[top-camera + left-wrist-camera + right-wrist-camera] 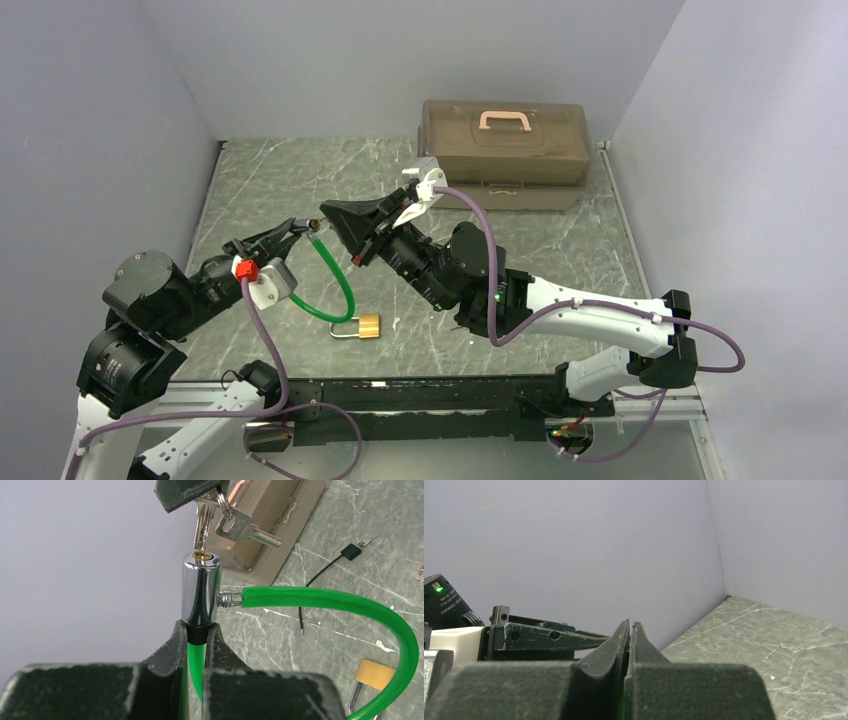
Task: Unlock with the key
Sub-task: Unlock the lock.
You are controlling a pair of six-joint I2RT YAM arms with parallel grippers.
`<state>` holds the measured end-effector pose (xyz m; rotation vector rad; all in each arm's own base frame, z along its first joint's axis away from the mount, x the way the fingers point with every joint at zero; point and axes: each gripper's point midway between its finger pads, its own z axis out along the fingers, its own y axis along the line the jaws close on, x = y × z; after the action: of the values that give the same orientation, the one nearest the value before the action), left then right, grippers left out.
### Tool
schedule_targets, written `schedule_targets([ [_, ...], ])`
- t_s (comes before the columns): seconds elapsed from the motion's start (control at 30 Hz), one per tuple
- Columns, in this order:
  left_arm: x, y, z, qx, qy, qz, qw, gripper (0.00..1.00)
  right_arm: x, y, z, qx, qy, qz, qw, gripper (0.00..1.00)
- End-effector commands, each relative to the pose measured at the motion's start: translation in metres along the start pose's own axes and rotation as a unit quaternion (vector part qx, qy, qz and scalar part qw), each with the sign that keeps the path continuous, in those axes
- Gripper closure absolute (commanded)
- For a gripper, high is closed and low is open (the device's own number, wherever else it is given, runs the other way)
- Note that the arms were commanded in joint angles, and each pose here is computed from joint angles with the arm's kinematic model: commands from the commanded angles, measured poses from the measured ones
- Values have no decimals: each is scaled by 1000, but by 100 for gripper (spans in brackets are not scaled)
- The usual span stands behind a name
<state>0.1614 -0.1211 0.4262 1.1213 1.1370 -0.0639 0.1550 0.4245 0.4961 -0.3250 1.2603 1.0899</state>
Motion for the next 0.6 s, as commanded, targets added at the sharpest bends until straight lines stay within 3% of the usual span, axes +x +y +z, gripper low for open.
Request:
schedule_targets([
  [0.0, -26, 19, -6, -34, -46, 18, 998, 100, -16, 4, 4, -1, -21, 21, 1000, 100],
  [0.4, -8, 13, 2, -31, -22, 27, 999, 100, -22, 2, -2, -4, -28, 22, 999, 100],
  [0.57, 11, 1, 5, -39, -31, 95, 994, 100, -17, -4, -18, -14, -22, 6, 1000, 100],
])
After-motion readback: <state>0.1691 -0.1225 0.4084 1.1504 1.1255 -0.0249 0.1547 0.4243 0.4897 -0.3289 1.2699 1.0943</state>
